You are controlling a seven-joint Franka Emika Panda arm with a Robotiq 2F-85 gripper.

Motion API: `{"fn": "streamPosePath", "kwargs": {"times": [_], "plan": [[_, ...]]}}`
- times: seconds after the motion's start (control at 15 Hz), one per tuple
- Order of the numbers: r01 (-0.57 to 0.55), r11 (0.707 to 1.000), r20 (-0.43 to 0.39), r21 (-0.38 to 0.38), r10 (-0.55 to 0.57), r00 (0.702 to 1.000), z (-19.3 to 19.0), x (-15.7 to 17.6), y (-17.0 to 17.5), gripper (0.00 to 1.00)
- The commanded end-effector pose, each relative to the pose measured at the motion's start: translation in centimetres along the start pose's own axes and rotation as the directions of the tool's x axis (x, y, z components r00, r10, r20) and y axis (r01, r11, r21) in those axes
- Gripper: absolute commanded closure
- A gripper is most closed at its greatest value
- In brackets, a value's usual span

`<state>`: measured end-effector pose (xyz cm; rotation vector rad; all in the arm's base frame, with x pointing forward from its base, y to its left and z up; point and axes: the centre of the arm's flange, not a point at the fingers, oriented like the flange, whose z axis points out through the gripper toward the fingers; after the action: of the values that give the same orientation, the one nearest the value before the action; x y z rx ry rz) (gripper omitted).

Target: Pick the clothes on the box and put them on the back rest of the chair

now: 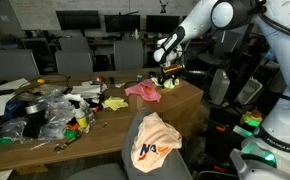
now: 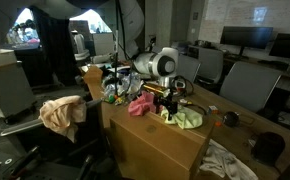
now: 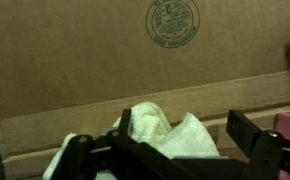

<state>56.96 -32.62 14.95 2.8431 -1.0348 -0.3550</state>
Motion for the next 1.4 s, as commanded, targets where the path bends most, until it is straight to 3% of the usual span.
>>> {"fn": "streamPosePath", "kwargs": {"times": [0.0, 0.47, 0.6, 1.0, 1.33], "plan": [[0.000, 0.999, 0.026, 0.033, -0.001, 1.000, 0.6, 1.7, 0.0, 0.34], [0.001, 0.999, 0.032, 0.039, -0.003, 0.999, 0.7, 1.8, 0.1, 0.89], [0.006, 0.999, 0.026, 0.038, -0.007, 1.000, 0.2, 1.4, 0.2, 0.99], [0.025, 0.999, -0.018, 0.041, -0.024, 1.000, -2.4, -0.2, 0.1, 0.99], [0.085, 0.994, -0.156, 0.068, -0.073, 0.985, -9.1, -4.5, -0.4, 0.99]]}}
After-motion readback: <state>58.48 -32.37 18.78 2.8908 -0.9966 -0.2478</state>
